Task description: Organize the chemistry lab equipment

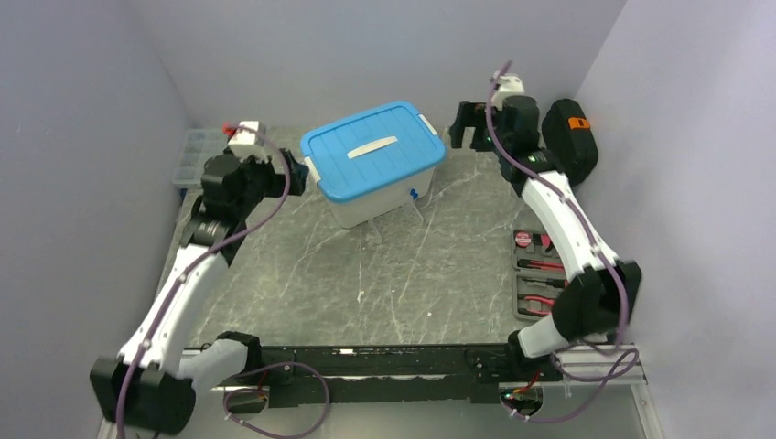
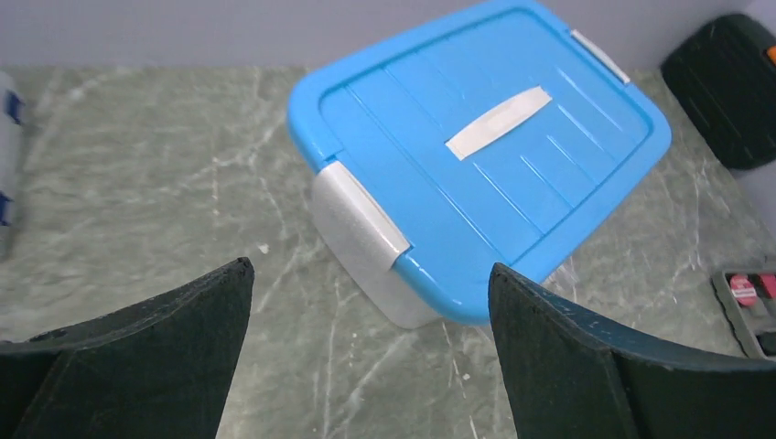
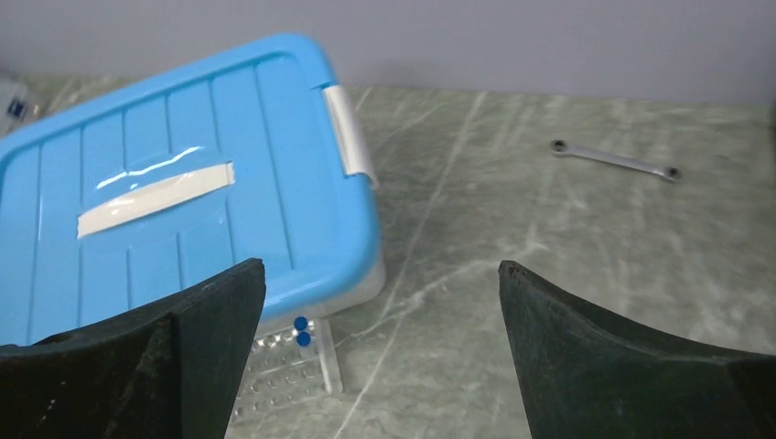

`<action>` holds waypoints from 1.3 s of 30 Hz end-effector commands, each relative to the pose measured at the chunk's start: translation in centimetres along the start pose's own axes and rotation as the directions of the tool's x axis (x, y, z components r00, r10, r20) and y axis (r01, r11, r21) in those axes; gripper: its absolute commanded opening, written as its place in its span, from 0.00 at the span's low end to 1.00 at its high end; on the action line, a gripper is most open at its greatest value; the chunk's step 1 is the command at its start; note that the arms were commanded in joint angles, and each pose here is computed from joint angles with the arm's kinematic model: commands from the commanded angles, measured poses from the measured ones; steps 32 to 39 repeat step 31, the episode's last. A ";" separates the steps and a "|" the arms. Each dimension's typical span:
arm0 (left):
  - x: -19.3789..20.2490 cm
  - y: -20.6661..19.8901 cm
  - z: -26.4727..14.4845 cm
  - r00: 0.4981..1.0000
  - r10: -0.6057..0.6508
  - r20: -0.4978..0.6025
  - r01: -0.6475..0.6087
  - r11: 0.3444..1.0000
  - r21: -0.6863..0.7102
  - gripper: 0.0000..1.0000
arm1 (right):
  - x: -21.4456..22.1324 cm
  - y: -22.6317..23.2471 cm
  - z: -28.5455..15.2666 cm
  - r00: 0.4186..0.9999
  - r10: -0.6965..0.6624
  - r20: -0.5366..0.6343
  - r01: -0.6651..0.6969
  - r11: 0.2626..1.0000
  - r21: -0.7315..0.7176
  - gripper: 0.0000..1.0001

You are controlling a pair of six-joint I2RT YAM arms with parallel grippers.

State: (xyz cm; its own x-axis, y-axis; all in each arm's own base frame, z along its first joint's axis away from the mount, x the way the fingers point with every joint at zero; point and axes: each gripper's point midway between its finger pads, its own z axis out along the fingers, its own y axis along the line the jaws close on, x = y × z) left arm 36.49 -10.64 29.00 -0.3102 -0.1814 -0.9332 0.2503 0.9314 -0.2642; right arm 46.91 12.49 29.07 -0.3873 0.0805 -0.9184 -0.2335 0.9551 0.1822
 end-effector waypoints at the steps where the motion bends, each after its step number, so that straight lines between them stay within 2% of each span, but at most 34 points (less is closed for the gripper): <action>1: -4.4 1.2 -4.5 0.958 0.139 0.249 -0.117 0.988 -0.098 0.99 | -3.4 -3.7 -6.5 0.975 0.055 0.216 -0.105 0.968 0.228 1.00; 6: -5.5 1.3 -9.6 0.908 0.191 0.372 -0.146 0.979 -0.145 0.99 | -3.6 -5.3 -14.5 0.914 0.030 0.405 -0.166 0.938 0.305 1.00; 9: -5.0 2.0 -11.3 0.902 0.190 0.387 -0.127 0.975 -0.183 1.00 | -3.6 -6.1 -18.4 0.856 -0.015 0.516 -0.184 0.925 0.333 1.00; 13: -3.3 2.2 -12.3 0.901 0.178 0.396 -0.117 0.978 -0.174 0.99 | -2.2 -7.4 -21.6 0.799 -0.084 0.596 -0.190 0.905 0.381 1.00; 17: -2.0 2.7 -12.9 0.893 0.150 0.425 -0.078 0.980 -0.180 0.99 | -0.1 -8.1 -22.6 0.774 -0.115 0.622 -0.189 0.897 0.401 1.00; 24: -2.7 2.5 -14.5 0.854 0.133 0.502 -0.054 0.984 -0.168 1.00 | 1.3 -8.4 -23.1 0.775 -0.136 0.618 -0.172 0.894 0.413 1.00; 31: -2.6 2.9 -14.2 0.882 0.150 0.447 -0.064 0.978 -0.201 0.99 | 1.3 -8.4 -23.3 0.772 -0.139 0.620 -0.172 0.894 0.415 1.00; 39: -2.6 2.9 -14.2 0.882 0.150 0.447 -0.064 0.978 -0.201 0.99 | 1.3 -8.4 -23.3 0.772 -0.139 0.620 -0.172 0.894 0.415 1.00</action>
